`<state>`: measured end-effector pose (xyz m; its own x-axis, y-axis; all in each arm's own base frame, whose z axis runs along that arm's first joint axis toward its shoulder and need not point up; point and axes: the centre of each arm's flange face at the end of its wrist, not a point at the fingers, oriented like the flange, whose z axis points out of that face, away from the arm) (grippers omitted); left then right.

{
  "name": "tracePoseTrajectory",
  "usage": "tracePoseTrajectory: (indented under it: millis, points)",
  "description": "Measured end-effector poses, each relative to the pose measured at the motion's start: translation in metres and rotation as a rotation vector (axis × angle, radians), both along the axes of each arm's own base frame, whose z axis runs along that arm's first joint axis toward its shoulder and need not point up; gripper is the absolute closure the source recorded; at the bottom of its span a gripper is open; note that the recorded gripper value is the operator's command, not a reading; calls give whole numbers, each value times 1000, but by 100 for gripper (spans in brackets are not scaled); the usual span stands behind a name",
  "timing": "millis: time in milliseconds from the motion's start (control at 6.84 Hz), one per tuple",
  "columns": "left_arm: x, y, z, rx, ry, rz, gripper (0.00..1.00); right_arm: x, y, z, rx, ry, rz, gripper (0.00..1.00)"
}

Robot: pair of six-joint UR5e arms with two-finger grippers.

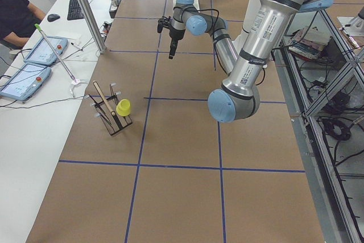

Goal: Left arm grabs green cup and hands to right arm on tray

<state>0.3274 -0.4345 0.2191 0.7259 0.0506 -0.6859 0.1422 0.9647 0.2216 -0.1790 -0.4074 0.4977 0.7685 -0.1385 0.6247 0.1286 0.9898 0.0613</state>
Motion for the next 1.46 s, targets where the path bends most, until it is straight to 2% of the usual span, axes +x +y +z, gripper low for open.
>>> tracePoseTrajectory:
  millis: [438, 1023, 1169, 1315, 1462]
  points:
    - [-15, 15, 3, 5, 5, 4, 0, -40, -12, 12, -17, 49, -62, 98]
    - [-14, 16, 5, 0, 3, 4, 0, -56, -25, 20, -11, 75, -65, 96]
    - [-14, 16, 4, 0, 5, 5, 0, -56, -26, 26, -18, 86, -63, 92]
    - [-13, 16, 4, 0, 5, 5, 0, -56, -27, 33, -28, 96, -62, 88]
    - [-13, 16, 4, 0, 5, 5, 0, -57, -27, 38, -35, 103, -63, 60]
